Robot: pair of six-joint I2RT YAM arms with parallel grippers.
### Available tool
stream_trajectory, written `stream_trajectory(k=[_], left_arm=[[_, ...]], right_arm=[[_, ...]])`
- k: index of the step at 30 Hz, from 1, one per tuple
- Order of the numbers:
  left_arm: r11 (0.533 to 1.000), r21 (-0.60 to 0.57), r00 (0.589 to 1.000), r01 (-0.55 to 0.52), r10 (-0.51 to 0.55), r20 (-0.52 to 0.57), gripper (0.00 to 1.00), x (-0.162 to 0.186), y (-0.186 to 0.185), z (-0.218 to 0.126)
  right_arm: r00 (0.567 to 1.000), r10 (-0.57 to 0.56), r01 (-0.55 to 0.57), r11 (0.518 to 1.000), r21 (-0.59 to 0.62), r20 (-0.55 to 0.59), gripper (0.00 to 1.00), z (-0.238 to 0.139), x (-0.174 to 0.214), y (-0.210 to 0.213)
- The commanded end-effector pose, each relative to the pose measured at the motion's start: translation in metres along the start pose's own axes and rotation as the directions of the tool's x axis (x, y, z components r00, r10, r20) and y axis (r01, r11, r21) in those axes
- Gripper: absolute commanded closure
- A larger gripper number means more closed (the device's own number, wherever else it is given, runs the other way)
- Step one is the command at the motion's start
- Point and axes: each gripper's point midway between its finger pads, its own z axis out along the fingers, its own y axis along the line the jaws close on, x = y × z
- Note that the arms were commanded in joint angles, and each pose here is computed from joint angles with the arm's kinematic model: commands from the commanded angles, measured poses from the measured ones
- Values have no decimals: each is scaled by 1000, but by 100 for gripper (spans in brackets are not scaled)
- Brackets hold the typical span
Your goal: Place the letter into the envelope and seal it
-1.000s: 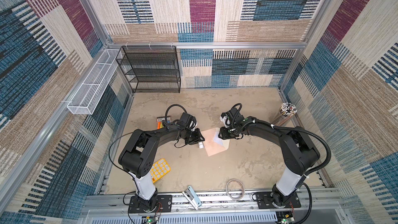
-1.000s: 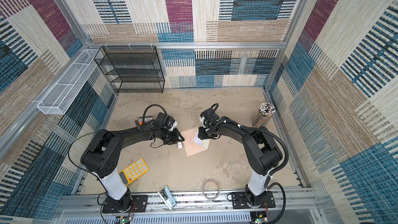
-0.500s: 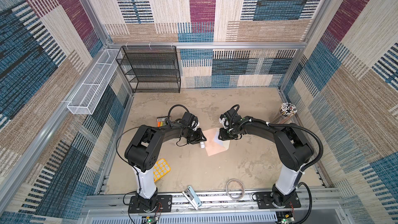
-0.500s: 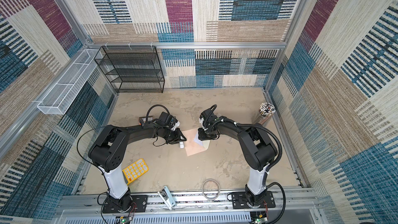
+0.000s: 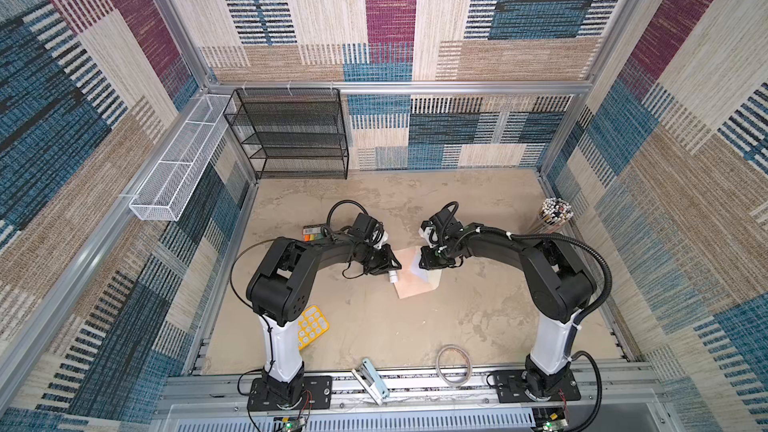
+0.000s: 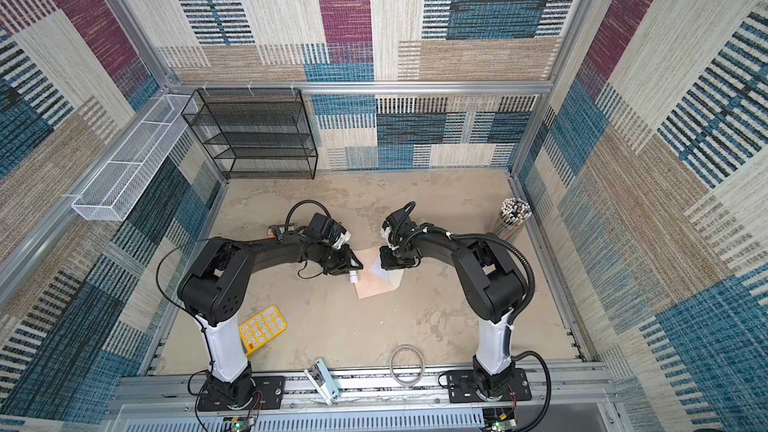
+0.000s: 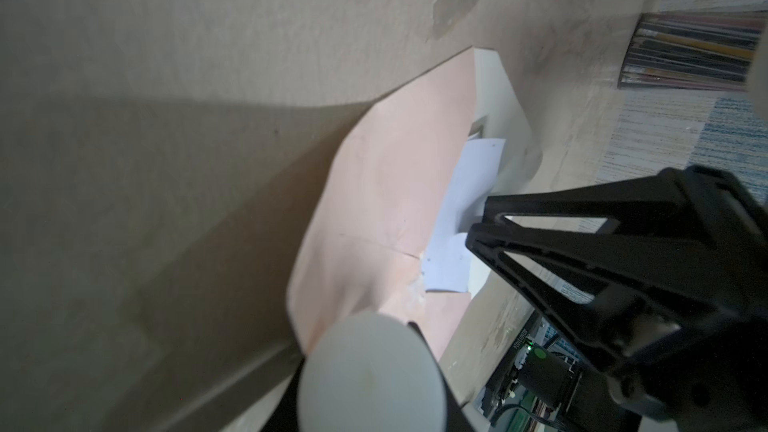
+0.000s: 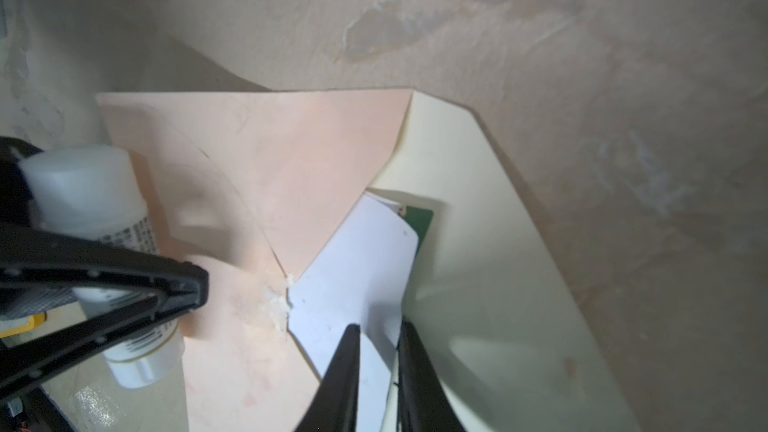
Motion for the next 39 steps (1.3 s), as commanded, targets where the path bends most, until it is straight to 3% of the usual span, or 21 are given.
stream_trajectory(k=[1,7,15,20,39], left_arm=[[997,-81,1000,-4,3,-15,89,5,19,3],[996,-86,1000,-14,12,-15,90,4,18,2],[997,-78,1000,-27,27,9,72,3,11,-11],[994,-106,999,-38,40,15,68,1,12,-19],[995,-96,1000,-20,18,-15,100,-3,21,-4]], right_arm=[[1000,8,-9,998,-56,-20,79,3,3,9],[1000,0,0,1000,-8,-4,84,-4,0,4],[1000,8,-7,999,52,-20,91,-2,6,-8],[1000,11,-10,997,77,-18,92,-4,6,-12],[1000,10,-9,999,36,-26,95,-5,6,-3]])
